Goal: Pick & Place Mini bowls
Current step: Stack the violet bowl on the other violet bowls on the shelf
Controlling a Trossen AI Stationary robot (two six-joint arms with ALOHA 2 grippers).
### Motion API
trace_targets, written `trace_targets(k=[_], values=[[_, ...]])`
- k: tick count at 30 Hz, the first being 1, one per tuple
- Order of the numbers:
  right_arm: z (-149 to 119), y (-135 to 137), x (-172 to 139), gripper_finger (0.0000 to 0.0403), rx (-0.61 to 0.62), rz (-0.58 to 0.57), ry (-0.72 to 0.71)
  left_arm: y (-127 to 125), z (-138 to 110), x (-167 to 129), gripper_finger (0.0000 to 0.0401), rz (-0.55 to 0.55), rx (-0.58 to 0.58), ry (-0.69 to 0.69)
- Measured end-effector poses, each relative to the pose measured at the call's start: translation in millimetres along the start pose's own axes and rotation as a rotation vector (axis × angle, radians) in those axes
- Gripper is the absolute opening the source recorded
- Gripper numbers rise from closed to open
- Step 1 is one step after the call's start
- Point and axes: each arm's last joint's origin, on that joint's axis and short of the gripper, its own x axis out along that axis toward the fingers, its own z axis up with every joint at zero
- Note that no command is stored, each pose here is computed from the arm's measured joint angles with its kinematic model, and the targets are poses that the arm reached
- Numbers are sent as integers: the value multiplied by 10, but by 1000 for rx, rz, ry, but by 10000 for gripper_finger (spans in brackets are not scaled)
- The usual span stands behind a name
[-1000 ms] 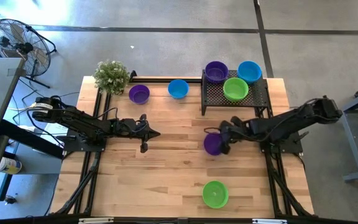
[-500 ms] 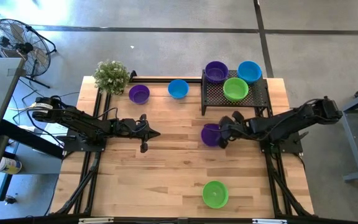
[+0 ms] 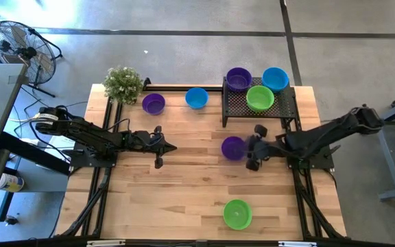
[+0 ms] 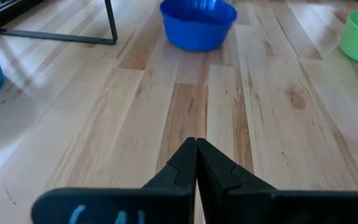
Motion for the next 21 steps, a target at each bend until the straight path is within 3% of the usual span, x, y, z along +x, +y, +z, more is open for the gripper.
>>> trace_targets(k=[6,8,14,21], values=[[-71,251,-16,20,-110,64,-8,1,1,0,1,5,0,-1],[-84,318,11,8,-124,62,-16,2,1,0,1,6,0,-1],[-99,446,126,83,-111,94,-14,2,1,0,1,8,0,-1],[35,605,251,156,-209,88,71,2,1,0,1,8,0,-1]])
